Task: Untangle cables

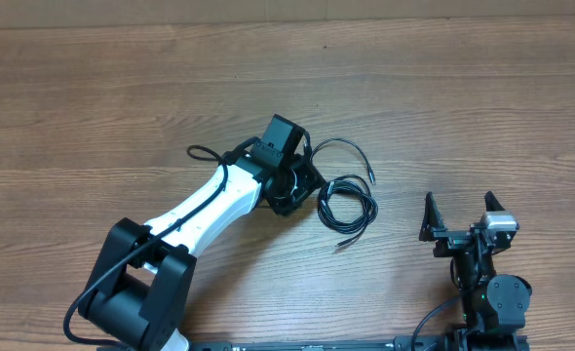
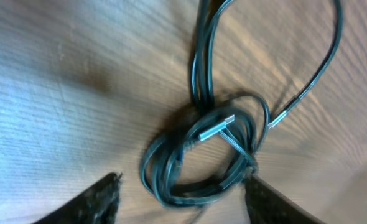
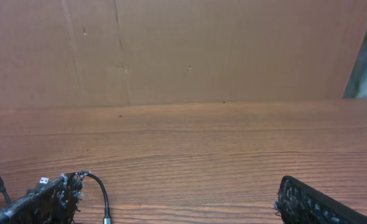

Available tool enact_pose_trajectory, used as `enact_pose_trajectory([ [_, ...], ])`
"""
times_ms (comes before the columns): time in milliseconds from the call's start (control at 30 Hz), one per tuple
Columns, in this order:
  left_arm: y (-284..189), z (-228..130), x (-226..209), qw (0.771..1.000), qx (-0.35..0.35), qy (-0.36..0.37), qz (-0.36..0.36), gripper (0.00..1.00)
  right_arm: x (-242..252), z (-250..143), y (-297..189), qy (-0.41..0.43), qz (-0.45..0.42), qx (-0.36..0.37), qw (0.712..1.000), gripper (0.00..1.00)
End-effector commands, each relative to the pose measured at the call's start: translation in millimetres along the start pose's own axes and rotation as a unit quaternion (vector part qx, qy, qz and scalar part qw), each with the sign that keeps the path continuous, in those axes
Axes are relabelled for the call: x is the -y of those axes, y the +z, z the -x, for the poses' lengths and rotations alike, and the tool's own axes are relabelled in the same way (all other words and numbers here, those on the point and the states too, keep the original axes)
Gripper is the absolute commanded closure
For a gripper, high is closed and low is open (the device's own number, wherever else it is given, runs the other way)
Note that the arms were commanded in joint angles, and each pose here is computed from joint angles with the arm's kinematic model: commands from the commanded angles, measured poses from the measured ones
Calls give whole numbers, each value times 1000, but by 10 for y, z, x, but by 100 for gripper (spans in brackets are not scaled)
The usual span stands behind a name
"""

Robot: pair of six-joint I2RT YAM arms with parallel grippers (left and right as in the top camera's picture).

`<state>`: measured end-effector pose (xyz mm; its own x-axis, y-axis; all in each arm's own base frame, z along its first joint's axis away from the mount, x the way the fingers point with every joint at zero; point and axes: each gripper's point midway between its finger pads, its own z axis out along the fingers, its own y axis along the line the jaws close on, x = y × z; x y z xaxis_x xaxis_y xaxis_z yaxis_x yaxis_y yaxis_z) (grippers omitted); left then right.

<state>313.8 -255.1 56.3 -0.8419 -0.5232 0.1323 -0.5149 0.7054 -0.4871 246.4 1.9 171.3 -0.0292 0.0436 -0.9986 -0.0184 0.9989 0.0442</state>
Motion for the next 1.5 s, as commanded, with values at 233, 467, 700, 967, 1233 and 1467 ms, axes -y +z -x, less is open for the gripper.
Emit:
enact_pose_trajectory([
  [233,-73,144,237,903,71,424,2,42,13,-16,1,-2,-3,2,1000,0],
  [467,123,-6,222,843,55,535,17,27,13,-16,1,-2,-3,2,1000,0],
  [700,345,116,61,840,65,535,67,42,13,-16,1,-2,-3,2,1000,0],
  [967,347,118,67,839,66,536,66,45,13,-16,1,-2,-3,2,1000,0],
  [1233,344,185,90,821,77,560,77,47,13,-16,1,-2,-3,2,1000,0],
  [1467,348,321,251,821,119,555,64,43,13,-16,1,-2,-3,2,1000,0],
])
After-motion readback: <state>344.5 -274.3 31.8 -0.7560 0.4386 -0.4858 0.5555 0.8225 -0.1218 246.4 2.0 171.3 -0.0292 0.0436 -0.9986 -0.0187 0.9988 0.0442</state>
